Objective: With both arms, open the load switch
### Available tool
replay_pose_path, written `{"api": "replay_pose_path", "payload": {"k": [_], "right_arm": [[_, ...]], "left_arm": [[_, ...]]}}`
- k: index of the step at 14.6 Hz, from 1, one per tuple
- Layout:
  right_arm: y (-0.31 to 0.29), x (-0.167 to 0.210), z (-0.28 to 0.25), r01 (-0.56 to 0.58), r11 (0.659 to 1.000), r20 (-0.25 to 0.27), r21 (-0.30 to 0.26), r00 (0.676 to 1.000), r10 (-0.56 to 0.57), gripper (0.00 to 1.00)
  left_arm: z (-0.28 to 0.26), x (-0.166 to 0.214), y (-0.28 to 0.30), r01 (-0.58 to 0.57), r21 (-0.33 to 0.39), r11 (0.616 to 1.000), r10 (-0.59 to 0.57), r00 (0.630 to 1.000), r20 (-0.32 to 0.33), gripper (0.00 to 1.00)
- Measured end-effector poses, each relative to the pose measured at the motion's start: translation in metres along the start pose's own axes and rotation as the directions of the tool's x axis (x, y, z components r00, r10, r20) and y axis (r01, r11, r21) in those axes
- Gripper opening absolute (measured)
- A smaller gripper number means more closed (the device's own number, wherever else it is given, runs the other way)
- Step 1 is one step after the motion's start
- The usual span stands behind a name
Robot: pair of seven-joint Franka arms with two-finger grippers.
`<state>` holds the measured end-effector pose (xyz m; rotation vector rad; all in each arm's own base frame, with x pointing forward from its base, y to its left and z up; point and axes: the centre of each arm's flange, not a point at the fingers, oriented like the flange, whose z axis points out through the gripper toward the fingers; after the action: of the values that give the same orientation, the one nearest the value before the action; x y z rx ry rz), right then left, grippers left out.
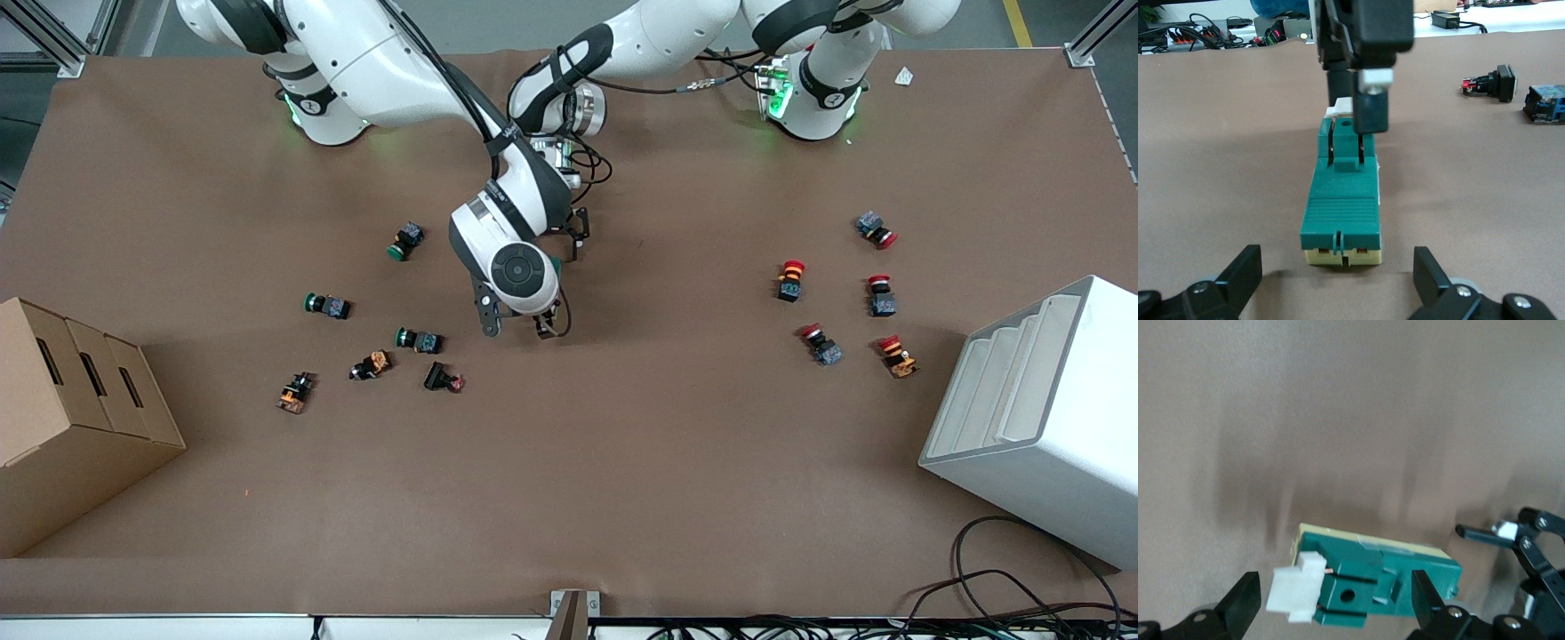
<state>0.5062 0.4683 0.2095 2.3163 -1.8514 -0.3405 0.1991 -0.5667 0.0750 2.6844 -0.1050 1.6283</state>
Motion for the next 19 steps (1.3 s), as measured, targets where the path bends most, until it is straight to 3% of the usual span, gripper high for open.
{"api": "replay_pose_path", "payload": {"k": [5,10,19], "right_arm": [[0.007,-0.007,-0.025,0.012,0.996,-0.024,-0.092,1.000,-0.014,1.00],[0.011,-0.012,-0.031,0.021,0.992,-0.032,-0.123,0.999,-0.025,1.00],[0.041,-0.033,-0.021,0.059,0.969,-0.078,-0.241,0.994,-0.080,1.00]], "left_arm": [[0.001,0.000,0.000,-0.002,-0.002,1.000,0.002,1.000,-0.003,1.00],[0.001,0.000,0.000,-0.003,-0.002,1.000,0.003,1.000,-0.004,1.00],[0.001,-0.001,0.000,-0.003,-0.002,1.000,0.003,1.000,-0.004,1.00]]}}
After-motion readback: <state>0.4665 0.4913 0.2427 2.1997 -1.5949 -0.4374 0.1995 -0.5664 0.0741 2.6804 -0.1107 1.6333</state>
